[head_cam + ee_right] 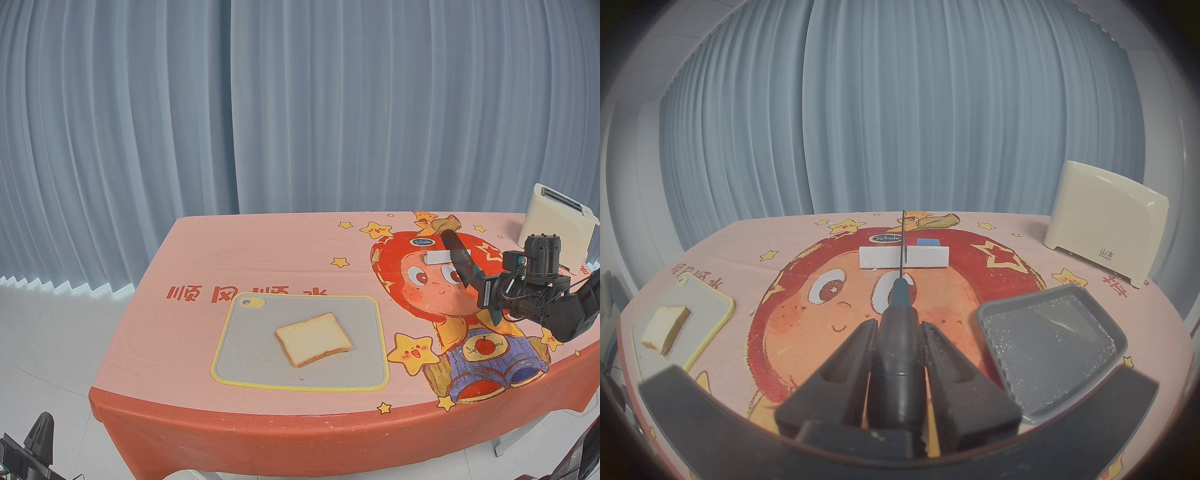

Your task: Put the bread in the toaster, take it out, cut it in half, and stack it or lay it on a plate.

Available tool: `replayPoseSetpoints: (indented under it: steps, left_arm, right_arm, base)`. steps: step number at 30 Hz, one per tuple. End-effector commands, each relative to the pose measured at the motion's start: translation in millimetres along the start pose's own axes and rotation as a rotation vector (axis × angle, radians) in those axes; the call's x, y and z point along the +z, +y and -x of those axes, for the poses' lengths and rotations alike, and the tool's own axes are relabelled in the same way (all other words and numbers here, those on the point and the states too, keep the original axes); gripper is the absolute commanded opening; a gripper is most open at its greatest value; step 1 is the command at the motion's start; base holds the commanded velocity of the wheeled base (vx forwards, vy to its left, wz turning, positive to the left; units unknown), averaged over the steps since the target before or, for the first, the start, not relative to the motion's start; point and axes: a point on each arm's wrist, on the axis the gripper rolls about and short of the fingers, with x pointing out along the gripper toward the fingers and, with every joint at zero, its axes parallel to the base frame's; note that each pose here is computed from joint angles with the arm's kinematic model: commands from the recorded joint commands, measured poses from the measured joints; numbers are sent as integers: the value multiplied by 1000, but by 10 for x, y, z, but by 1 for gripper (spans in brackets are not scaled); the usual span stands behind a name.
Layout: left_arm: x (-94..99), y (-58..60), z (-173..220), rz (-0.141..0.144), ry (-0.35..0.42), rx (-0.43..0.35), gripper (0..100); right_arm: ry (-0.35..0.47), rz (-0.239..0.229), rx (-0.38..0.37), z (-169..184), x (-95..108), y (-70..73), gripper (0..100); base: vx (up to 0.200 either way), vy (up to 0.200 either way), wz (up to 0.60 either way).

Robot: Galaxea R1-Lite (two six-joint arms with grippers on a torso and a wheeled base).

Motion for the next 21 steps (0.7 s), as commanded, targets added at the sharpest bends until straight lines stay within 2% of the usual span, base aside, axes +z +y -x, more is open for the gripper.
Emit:
replayPoseSetpoints:
  steps: [1, 15, 21]
  left_arm:
    - [-49, 0, -13, 0, 17, 0, 0]
    - [-49, 0, -13, 0, 17, 0, 0]
    - [-49, 0, -13, 0, 17, 0, 0]
  right_arm:
    - [-4, 0, 1, 4, 8, 2, 0]
    - [-19, -2, 2, 50, 41, 2, 0]
    - [-70, -6, 5, 183, 150, 4, 0]
  base:
    - [0, 0, 0]
    - [0, 0, 0]
    - [0, 0, 0]
